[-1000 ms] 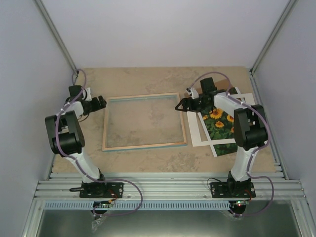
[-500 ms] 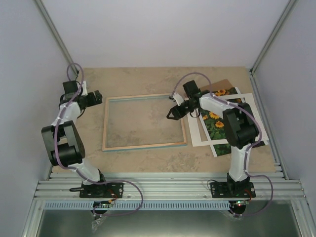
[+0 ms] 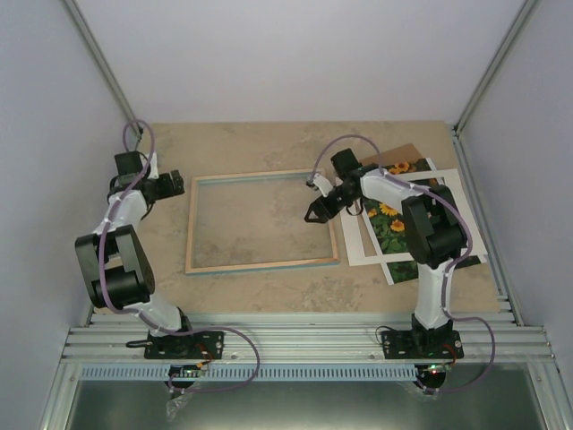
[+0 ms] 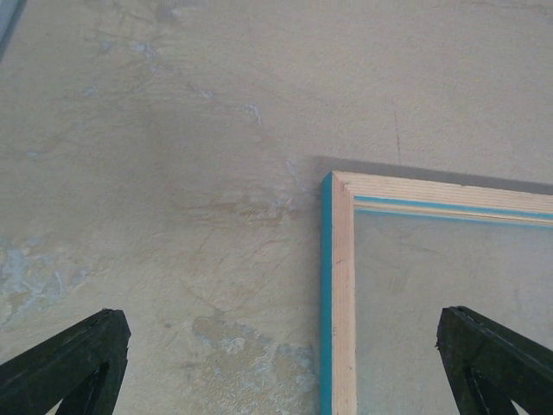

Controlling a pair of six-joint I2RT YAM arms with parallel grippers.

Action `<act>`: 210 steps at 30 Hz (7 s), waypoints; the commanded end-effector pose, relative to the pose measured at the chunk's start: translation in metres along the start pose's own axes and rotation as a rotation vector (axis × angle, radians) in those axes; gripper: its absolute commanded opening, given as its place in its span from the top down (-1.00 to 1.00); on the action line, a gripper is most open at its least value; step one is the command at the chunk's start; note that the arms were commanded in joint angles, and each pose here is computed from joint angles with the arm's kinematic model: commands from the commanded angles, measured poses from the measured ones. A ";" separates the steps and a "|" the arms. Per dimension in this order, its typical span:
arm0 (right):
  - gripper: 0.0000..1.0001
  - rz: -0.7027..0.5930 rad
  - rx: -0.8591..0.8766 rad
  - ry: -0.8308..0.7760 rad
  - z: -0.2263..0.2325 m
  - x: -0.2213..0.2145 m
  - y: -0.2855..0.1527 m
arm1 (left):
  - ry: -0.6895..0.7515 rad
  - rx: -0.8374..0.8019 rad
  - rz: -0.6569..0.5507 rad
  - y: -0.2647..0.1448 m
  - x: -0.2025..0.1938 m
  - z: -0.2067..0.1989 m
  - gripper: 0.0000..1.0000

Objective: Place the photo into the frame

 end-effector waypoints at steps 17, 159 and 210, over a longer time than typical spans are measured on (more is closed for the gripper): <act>0.52 0.396 -0.136 -0.573 0.028 -0.066 -0.001 | 0.160 -0.084 -0.099 -0.042 0.002 -0.018 -0.99; -0.41 -0.163 -0.238 -0.128 -0.092 -0.122 -0.186 | 0.233 -0.762 0.369 0.017 -0.147 -0.405 -0.92; -0.41 -0.161 -0.263 0.148 -0.109 -0.167 -0.190 | -0.072 -0.676 0.321 0.104 -0.177 -0.480 0.45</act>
Point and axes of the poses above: each gripper's point midway between its finger pads, its own y axis out along the fingers, its own z axis along the line the jaws close on, x = y × z, the point moved 5 cm from there along -y, back along the fingers, and after that the axes turned 15 degrees about -y, right-handed, at the moved point
